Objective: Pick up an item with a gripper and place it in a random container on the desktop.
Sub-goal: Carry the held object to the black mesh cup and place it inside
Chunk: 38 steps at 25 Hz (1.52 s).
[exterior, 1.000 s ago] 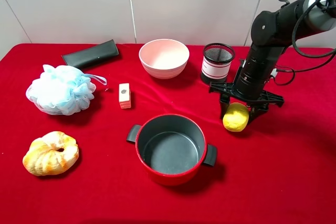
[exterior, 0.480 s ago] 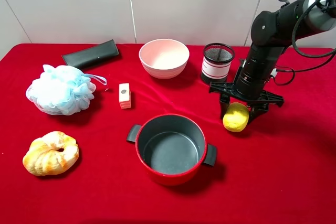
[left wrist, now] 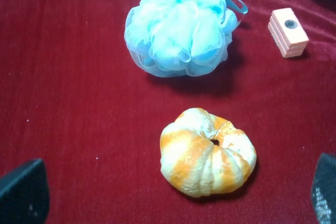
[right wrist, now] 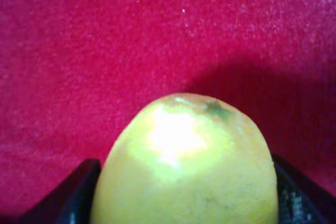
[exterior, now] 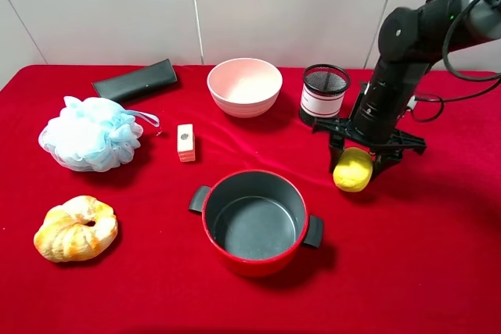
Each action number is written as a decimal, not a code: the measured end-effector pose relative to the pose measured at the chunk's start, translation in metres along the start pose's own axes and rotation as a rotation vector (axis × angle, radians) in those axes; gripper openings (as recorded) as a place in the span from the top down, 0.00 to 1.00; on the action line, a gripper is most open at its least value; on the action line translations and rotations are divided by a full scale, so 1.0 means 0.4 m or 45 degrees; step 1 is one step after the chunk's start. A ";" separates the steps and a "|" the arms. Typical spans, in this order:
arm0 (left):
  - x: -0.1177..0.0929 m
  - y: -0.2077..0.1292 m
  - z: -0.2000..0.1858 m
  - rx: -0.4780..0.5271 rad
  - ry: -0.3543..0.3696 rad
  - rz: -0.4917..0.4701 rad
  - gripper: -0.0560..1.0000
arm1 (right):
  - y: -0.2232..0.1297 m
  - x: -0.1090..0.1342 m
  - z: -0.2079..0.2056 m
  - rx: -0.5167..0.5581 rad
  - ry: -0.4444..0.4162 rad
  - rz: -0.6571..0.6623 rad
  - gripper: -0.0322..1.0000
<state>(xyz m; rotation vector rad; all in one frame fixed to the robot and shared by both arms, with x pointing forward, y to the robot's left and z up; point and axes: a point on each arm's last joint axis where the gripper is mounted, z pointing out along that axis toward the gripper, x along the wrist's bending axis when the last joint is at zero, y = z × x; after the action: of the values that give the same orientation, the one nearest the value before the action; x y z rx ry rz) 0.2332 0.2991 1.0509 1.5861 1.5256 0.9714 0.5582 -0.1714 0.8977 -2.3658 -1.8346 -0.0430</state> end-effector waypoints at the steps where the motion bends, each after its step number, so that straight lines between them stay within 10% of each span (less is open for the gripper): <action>1: 0.000 0.000 0.000 0.000 0.000 0.000 0.01 | -0.002 0.000 -0.009 -0.005 0.004 -0.002 0.53; 22: 0.000 0.000 0.000 0.000 0.000 0.000 0.01 | -0.044 0.022 -0.250 -0.010 0.042 -0.141 0.53; 38: 0.000 0.000 0.000 0.000 0.000 0.000 0.01 | 0.007 0.078 -0.410 -0.273 0.143 -0.280 0.53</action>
<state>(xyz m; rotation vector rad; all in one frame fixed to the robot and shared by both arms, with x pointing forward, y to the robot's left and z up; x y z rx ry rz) 0.2332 0.2991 1.0509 1.5861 1.5256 0.9714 0.5798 -0.1641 1.0630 -2.2248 -2.1190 -0.4069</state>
